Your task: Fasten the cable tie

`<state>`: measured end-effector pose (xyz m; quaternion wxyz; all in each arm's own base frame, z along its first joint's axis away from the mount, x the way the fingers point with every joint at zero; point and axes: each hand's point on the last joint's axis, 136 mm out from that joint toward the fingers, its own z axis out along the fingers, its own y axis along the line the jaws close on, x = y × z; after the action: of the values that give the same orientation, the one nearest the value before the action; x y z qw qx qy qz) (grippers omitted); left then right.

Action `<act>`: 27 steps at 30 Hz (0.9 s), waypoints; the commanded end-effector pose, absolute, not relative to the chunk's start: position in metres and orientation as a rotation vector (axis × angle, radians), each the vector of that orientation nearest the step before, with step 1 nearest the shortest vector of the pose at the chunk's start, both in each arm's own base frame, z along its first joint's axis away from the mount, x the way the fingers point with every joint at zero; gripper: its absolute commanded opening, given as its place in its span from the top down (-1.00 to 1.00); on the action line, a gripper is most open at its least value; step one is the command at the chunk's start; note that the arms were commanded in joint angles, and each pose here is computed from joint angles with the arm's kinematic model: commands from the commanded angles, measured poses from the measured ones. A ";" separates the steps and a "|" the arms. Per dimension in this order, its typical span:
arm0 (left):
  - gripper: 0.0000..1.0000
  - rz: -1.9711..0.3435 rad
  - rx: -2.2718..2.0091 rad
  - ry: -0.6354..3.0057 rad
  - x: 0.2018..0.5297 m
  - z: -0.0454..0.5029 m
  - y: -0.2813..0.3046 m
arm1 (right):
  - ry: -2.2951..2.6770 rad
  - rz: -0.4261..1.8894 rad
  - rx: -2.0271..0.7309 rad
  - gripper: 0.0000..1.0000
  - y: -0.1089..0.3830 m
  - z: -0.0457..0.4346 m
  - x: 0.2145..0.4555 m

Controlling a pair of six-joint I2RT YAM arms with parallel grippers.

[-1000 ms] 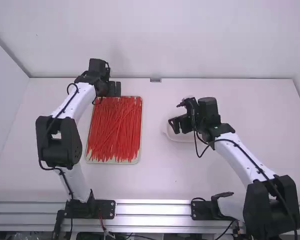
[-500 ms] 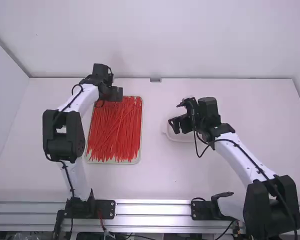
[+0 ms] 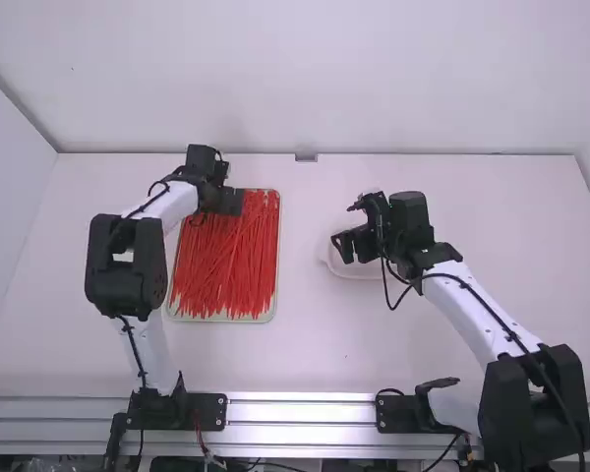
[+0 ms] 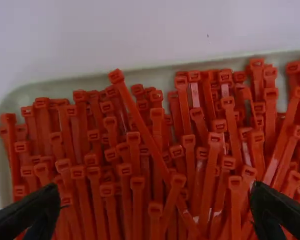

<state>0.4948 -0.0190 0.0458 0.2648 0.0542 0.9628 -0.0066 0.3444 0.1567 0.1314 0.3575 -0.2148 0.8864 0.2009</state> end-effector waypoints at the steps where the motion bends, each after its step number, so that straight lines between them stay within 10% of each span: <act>1: -0.98 -0.028 0.317 2.616 0.486 0.031 -0.027 | 2.255 0.521 -0.564 -0.99 0.161 0.144 0.351; 27: -0.40 -0.017 0.439 2.528 0.496 0.030 -0.031 | 2.259 0.522 -0.564 -0.99 0.161 0.144 0.351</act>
<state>0.5039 -0.0280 0.0444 0.3002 0.1593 0.9405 0.0008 0.3444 0.1565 0.1313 0.3573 -0.2143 0.8867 0.2006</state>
